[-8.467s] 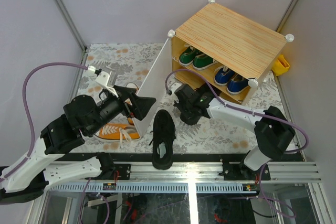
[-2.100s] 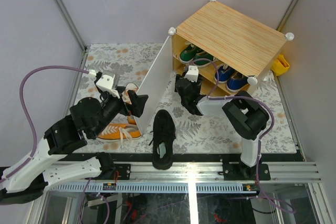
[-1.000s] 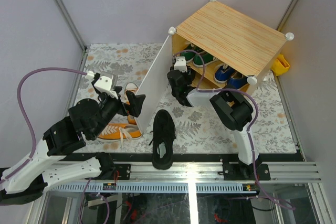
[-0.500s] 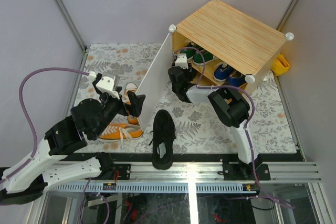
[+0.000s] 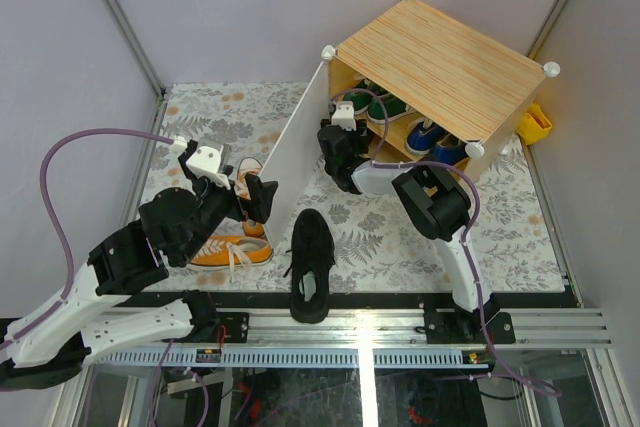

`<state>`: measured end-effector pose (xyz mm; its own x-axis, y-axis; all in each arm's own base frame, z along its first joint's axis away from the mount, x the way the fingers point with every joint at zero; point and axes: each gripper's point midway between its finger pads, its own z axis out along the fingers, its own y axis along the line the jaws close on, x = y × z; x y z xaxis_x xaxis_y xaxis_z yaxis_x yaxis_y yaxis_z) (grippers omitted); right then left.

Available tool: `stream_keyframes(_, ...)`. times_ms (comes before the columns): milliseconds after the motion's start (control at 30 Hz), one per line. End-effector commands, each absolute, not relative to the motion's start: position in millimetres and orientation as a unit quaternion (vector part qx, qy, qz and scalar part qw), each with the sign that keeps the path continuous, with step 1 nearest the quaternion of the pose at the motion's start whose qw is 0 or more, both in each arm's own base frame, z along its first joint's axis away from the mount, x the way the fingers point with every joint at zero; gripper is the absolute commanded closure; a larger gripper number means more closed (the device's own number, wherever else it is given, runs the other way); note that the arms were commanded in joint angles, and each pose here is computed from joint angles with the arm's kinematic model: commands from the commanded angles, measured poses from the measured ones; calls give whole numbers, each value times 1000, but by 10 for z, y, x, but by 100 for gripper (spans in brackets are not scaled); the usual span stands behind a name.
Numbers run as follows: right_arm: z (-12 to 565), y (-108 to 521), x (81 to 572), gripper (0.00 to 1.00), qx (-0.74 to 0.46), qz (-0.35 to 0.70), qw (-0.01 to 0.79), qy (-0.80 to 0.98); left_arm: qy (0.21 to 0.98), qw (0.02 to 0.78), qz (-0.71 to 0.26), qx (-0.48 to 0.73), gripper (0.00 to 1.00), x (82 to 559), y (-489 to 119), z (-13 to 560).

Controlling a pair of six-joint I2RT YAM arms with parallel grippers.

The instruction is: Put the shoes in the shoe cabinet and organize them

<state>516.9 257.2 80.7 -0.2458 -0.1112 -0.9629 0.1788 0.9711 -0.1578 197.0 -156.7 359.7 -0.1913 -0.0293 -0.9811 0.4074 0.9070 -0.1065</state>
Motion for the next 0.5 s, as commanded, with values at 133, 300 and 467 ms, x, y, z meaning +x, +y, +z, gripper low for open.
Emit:
stream_keyframes(133, 1239, 2781, 5347, 17, 42, -39, 658, 751, 745, 634, -173, 114, 0, 1993, -1530, 3636)
stream_keyframes(300, 1280, 2729, 5260, 10, 38, -39, 651, 757, 746, 633, -174, 113, 0, 1985, -1521, 3634)
stream_keyframes(467, 1326, 2619, 5113, 4, 40, -38, 645, 762, 745, 631, -186, 108, 0, 1954, -1516, 3656)
